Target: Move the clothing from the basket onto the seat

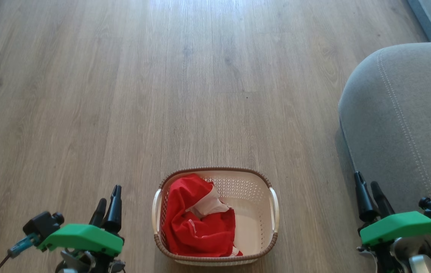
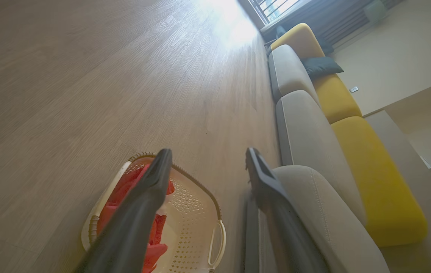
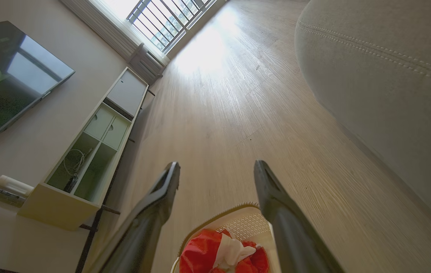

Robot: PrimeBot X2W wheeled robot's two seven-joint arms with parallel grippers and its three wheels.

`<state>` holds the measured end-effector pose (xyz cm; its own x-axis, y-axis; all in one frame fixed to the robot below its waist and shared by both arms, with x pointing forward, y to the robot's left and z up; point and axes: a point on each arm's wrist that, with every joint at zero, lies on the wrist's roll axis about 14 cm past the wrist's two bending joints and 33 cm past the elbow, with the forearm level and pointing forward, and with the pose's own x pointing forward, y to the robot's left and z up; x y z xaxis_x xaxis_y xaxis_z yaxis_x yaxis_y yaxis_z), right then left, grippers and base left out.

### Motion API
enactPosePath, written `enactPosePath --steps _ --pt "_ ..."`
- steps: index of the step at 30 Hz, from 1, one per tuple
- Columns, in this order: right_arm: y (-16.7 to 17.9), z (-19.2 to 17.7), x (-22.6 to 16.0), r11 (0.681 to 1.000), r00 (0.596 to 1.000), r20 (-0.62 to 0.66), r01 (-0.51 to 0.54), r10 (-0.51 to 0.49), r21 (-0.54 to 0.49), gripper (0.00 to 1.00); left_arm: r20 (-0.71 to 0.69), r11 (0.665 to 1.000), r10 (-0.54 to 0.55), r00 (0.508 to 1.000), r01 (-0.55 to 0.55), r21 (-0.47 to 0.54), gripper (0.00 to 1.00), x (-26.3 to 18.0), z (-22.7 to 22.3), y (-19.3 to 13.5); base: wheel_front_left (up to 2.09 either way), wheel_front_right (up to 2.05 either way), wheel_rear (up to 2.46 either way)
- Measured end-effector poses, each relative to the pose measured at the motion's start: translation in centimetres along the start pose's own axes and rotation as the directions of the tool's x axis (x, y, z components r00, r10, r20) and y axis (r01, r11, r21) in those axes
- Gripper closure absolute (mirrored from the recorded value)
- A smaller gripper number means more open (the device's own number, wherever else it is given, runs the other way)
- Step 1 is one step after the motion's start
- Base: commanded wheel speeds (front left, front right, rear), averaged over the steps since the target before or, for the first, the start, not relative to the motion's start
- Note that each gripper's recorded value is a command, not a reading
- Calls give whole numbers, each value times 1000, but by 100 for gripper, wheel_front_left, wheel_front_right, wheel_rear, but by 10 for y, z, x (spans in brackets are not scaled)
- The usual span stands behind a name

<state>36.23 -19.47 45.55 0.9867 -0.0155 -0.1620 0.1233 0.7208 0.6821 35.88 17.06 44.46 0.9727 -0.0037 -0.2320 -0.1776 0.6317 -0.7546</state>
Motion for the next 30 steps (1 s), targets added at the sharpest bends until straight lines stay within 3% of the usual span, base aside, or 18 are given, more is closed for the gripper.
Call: enactPosePath --steps 14,30 --pt "11 5 5 971 999 11 -41 45 -235 0 18 982 -12 1000 8 188 0 0 0 -6 0 0 0" --pt "18 6 5 882 996 12 -70 85 -466 0 46 913 -53 998 30 406 0 -1 1 -18 0 0 0"
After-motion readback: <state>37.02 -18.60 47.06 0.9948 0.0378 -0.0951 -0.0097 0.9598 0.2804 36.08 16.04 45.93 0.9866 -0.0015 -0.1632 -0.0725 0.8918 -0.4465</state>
